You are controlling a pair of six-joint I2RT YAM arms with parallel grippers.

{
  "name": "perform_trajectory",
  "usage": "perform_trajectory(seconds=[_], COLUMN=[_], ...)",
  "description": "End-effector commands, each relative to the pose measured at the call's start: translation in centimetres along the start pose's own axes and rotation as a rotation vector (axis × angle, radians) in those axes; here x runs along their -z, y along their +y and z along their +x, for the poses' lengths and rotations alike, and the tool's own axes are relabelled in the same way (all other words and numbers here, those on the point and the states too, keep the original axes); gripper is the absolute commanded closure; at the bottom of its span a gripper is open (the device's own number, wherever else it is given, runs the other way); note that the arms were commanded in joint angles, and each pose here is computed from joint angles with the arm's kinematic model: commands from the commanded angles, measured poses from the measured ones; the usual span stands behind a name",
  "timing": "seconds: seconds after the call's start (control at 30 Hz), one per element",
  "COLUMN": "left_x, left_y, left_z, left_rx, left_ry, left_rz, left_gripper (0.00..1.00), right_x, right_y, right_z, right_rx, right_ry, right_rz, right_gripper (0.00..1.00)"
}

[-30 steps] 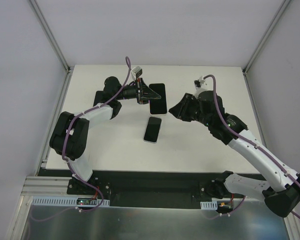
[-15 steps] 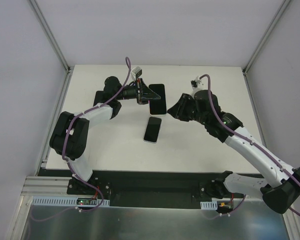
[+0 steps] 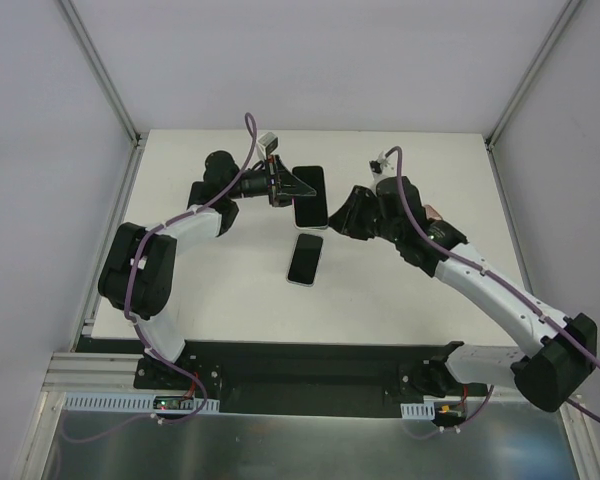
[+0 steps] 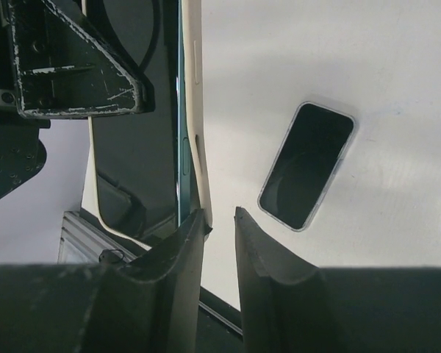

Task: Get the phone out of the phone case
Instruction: Remove the phone case from the phone.

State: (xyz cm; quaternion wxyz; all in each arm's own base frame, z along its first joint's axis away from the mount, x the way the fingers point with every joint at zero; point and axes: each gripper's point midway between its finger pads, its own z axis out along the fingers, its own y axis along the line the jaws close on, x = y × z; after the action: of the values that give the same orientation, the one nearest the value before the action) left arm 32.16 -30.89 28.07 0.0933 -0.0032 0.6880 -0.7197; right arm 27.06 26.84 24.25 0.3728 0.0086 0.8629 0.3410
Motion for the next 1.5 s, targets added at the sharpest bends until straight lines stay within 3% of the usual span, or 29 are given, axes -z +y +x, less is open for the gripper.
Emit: perform_trajectory(seconds=[0.0, 0.27, 0.57, 0.97, 1.07, 1.17, 1.2, 1.23, 1.37, 1.43, 1.47], left_x=[-0.1, -0.1, 0.0, 0.3, 0.4, 0.5, 0.6, 0.6, 0.7, 0.8, 0.8], left_y=[-6.3, -6.0, -5.6, -5.0, -5.2, -4.9, -4.8, -4.7, -4.6, -4.3, -4.2], left_z=[1.9, 1.8, 1.9, 2.6, 2.8, 3.0, 3.1, 3.2, 3.5, 3.4, 3.5], left_rx=[-0.134, -0.104, -0.084, -0.079, -0.088, -0.09, -0.087, -0.087, -0.098, -0.096, -0.097], left_ry=[0.039, 0.037, 0.035, 0.027, 0.031, 0.036, 0.039, 0.037, 0.047, 0.048, 0.048], left_rz=[0.12, 0.156, 0.155, 0.145, 0.15, 0.145, 0.142, 0.142, 0.138, 0.123, 0.115], left_gripper=[1.0, 1.0, 1.0, 1.0, 1.0, 1.0, 1.0, 1.0, 1.0, 0.85, 0.69], right_x=[-2.2, -1.7, -3.0, -4.3, -3.7, -2.5, -2.3, -2.1, -2.2, -2.5, -2.5], right_y=[1.6, 6.2, 8.4, 11.1, 11.7, 12.2, 12.1, 12.0, 8.7, 5.3, 3.9], right_z=[1.5, -0.5, -1.8, -3.3, -4.0, -4.6, -4.8, -5.0, -4.7, -3.7, -3.3], right_rx=[-0.085, -0.28, -0.353, -0.323, -0.311, -0.287, -0.283, -0.279, -0.28, -0.287, -0.276], right_ry=[0.056, 0.024, 0.036, 0.025, 0.02, 0.009, 0.002, -0.008, -0.02, -0.001, 0.002], right_rz=[-0.151, -0.557, -0.656, -0.678, -0.704, -0.746, -0.748, -0.747, -0.612, -0.436, -0.362], right_gripper=[0.73, 0.62, 0.6, 0.64, 0.69, 0.8, 0.93, 0.99, 0.99, 0.99, 0.99])
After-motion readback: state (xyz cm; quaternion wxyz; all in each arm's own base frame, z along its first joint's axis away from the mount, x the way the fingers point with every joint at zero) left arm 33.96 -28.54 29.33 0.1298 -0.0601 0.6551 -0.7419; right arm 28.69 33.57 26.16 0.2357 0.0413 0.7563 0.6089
